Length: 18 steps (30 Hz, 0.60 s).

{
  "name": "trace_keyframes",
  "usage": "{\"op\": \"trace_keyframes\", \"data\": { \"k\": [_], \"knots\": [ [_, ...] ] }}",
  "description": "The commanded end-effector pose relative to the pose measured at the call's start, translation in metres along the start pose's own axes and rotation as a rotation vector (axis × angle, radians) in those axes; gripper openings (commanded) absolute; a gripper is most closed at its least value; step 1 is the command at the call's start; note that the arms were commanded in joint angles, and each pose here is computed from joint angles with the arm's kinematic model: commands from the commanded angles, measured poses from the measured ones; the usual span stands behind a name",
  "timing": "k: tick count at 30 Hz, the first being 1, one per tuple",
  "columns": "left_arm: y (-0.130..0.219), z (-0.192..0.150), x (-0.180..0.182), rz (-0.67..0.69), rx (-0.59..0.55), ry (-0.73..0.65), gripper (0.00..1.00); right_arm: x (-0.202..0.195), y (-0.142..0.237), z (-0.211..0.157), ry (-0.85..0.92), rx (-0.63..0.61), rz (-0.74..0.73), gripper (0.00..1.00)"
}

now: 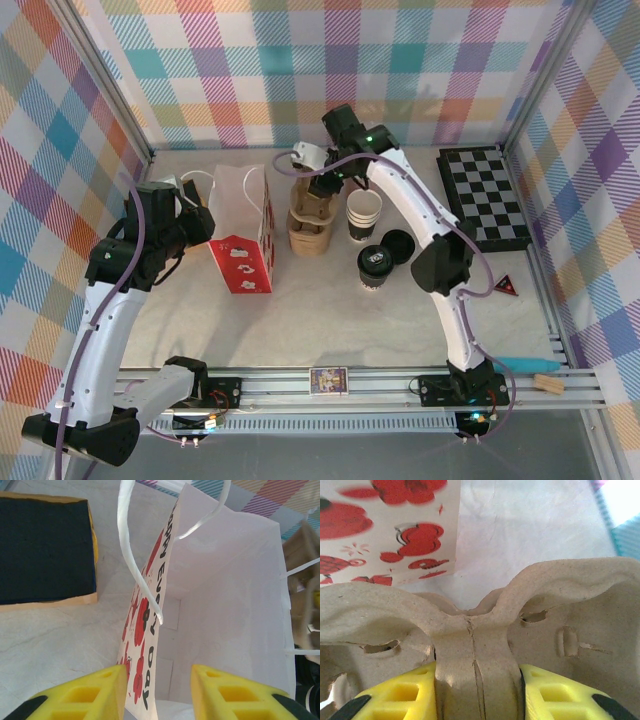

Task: Pack the takeout coffee

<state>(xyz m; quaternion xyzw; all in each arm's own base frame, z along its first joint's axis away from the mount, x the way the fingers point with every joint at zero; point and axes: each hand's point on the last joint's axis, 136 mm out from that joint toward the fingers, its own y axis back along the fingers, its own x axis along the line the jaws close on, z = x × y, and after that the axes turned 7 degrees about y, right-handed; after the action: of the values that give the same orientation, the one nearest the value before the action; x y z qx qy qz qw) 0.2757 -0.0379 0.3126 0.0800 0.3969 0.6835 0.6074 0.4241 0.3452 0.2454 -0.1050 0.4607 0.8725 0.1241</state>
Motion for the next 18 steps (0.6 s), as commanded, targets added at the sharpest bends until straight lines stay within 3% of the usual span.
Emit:
{"op": "trace_keyframes", "data": {
  "k": [1,8,18],
  "knots": [
    [0.010,0.015,0.001,0.008,-0.047,-0.004,0.44,-0.005,0.056,0.031,0.051,-0.069,-0.113,0.28],
    [0.003,0.019,-0.003,0.019,-0.026,-0.033,0.55,0.015,0.112,0.064,0.077,-0.149,-0.174,0.28],
    [-0.031,0.030,-0.009,0.075,0.026,-0.091,0.54,0.062,0.163,0.095,0.143,-0.214,-0.228,0.26]
  ]
}}
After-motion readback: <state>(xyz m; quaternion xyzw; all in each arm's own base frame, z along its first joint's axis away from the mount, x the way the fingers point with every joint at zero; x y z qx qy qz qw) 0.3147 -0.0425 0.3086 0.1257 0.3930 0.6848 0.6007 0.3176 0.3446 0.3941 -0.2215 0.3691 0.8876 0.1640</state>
